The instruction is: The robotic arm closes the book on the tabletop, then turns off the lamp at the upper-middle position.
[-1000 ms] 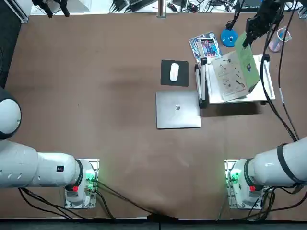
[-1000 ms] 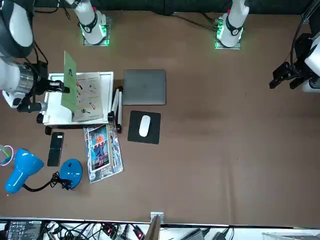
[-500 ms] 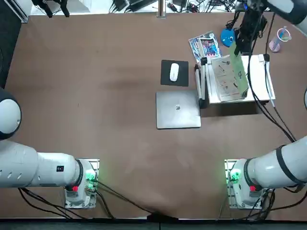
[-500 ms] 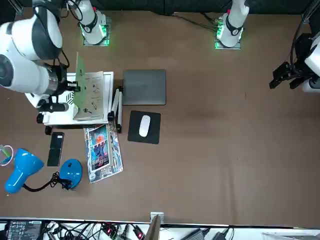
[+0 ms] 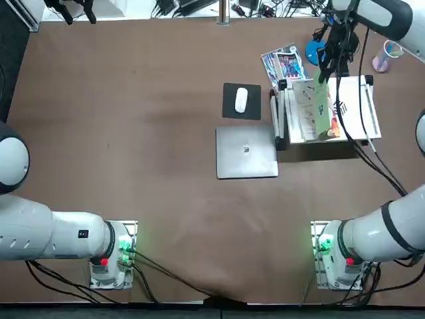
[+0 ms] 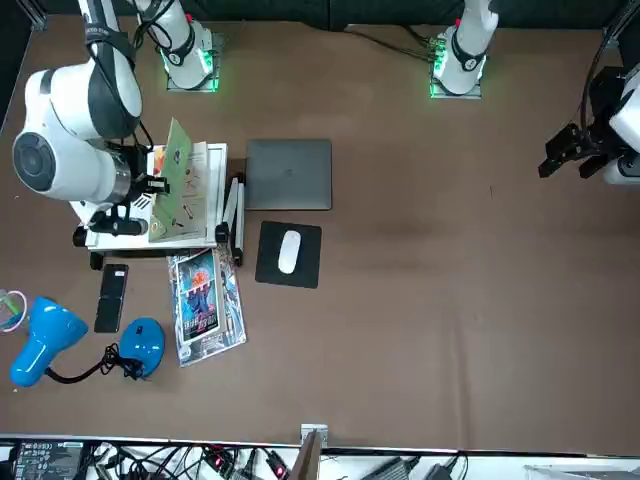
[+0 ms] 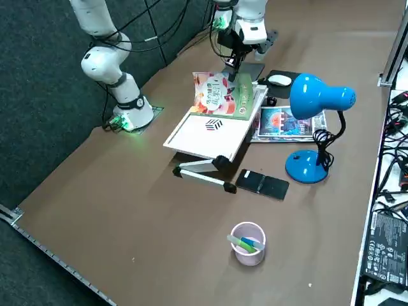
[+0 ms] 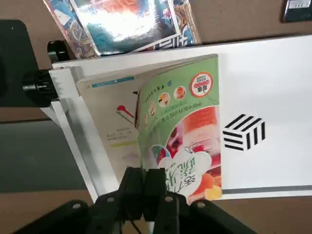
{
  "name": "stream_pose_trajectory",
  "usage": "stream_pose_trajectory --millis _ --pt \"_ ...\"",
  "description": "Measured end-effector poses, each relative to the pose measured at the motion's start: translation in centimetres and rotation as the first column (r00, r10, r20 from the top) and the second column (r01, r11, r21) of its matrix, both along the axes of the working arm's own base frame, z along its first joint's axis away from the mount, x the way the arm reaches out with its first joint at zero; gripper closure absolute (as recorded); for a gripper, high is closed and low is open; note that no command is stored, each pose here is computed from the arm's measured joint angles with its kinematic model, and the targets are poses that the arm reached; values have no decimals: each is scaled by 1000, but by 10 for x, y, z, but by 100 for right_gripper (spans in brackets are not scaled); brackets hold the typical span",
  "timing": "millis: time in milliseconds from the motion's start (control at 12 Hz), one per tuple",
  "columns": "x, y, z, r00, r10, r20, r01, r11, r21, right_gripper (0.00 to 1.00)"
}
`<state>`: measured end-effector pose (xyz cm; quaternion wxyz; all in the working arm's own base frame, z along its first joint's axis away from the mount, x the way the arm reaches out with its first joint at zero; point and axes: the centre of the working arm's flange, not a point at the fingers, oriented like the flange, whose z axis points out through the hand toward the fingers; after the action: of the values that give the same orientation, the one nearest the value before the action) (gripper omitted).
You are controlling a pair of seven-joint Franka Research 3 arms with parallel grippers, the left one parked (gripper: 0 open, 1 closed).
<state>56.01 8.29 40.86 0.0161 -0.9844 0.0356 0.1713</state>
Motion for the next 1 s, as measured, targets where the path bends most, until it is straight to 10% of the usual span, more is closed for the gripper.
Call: stream_pose_trajectory --millis 1000 --pt "4 24 -29 976 -211 -43 210 977 -29 98"
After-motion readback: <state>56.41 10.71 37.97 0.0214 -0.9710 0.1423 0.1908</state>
